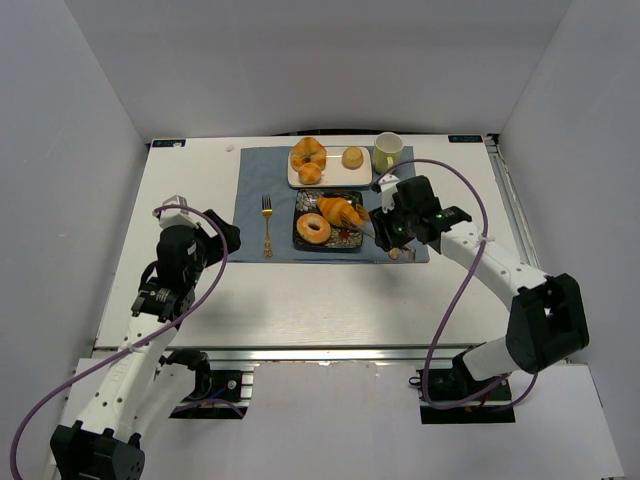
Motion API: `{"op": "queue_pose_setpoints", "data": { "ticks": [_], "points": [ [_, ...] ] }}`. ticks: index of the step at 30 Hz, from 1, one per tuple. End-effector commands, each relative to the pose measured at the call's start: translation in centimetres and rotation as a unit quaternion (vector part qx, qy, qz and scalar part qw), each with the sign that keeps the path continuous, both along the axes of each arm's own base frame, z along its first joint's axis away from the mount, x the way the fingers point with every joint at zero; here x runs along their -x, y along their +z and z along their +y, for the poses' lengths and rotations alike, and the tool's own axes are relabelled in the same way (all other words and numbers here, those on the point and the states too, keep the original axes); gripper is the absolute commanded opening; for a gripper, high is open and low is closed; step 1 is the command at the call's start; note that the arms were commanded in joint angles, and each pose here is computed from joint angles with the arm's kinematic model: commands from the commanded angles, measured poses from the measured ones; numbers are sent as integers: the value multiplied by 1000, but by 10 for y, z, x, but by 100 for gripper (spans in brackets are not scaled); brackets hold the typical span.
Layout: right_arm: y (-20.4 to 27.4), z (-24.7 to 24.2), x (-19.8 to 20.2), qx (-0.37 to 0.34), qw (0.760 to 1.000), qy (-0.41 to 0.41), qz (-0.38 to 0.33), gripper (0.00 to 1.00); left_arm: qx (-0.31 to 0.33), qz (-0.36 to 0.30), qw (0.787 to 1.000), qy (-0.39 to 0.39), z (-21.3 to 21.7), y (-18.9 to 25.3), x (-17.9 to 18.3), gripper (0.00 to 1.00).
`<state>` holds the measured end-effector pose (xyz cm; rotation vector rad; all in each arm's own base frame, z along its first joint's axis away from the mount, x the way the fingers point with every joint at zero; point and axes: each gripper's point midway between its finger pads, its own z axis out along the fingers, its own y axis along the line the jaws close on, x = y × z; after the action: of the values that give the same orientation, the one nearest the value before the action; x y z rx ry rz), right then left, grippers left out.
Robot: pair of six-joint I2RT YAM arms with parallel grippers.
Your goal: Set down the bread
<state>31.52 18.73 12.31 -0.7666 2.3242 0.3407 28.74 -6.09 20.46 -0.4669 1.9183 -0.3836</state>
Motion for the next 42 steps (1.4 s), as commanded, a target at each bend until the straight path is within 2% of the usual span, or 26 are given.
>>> {"op": "queue_pose_setpoints", "data": {
  "ticks": [1, 10, 16, 21, 22, 24, 30, 42],
  "points": [
    [55, 8, -10, -34, 998, 1, -61, 52, 1, -1, 1000, -6, -2, 3, 2, 98],
    [118, -4, -12, -56, 989, -34, -134, 52, 4, -1, 1000, -9, -4, 4, 0, 98],
    [137, -52, -36, -14, 973, -128, -194, 54, 1, -5, 1000, -10, -4, 10, 3, 98],
    [145, -129, -71, -48, 947, -236, -214, 54, -1, -9, 1000, -13, -4, 15, 3, 98],
    [138, -153, -81, -58, 938, -273, -205, 54, -1, -9, 1000, -14, -4, 16, 3, 98],
    [134, -165, -94, -84, 931, -292, -203, 54, -2, -9, 1000, -15, -4, 17, 2, 98],
    [65, -196, -130, -55, 929, -334, -148, 54, -18, -2, 1000, -17, -2, 12, 1, 98],
    [-41, -223, -136, -18, 918, -391, -56, 53, -20, 12, 1000, -22, -5, -4, -2, 98]
  ]
}}
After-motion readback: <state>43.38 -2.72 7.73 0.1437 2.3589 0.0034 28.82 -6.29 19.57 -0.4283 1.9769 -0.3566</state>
